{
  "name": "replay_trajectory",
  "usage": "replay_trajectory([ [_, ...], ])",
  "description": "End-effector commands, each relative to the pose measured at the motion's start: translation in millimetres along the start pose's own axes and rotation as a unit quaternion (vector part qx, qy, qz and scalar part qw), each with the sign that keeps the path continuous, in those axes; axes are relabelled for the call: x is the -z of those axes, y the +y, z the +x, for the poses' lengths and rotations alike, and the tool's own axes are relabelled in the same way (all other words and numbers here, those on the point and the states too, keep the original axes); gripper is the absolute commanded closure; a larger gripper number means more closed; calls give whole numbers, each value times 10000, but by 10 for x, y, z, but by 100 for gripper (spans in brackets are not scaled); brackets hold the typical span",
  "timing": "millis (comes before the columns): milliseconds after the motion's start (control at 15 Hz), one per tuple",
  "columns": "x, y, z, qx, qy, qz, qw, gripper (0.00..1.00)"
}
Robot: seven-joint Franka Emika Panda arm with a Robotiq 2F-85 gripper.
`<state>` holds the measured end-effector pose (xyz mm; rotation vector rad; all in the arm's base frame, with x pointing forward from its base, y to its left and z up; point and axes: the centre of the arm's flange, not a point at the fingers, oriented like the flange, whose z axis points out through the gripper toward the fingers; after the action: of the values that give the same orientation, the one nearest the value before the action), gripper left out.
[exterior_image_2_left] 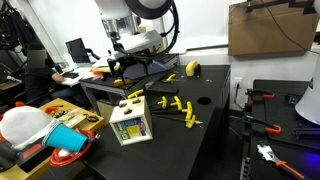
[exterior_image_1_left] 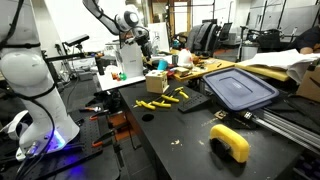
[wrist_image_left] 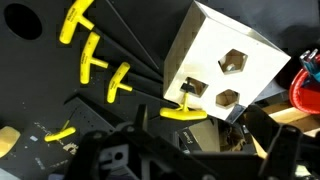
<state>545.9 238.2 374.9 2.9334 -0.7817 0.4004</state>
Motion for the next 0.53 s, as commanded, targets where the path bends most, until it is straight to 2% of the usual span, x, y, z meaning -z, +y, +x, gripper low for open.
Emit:
replay_trajectory([
  [0,200,-17,174,438,-180,-295,9984,0],
  [333,339,-77,457,1333,-368,-602,9886,0],
  [467,383,-103,580,1727,-437,-696,9815,0],
])
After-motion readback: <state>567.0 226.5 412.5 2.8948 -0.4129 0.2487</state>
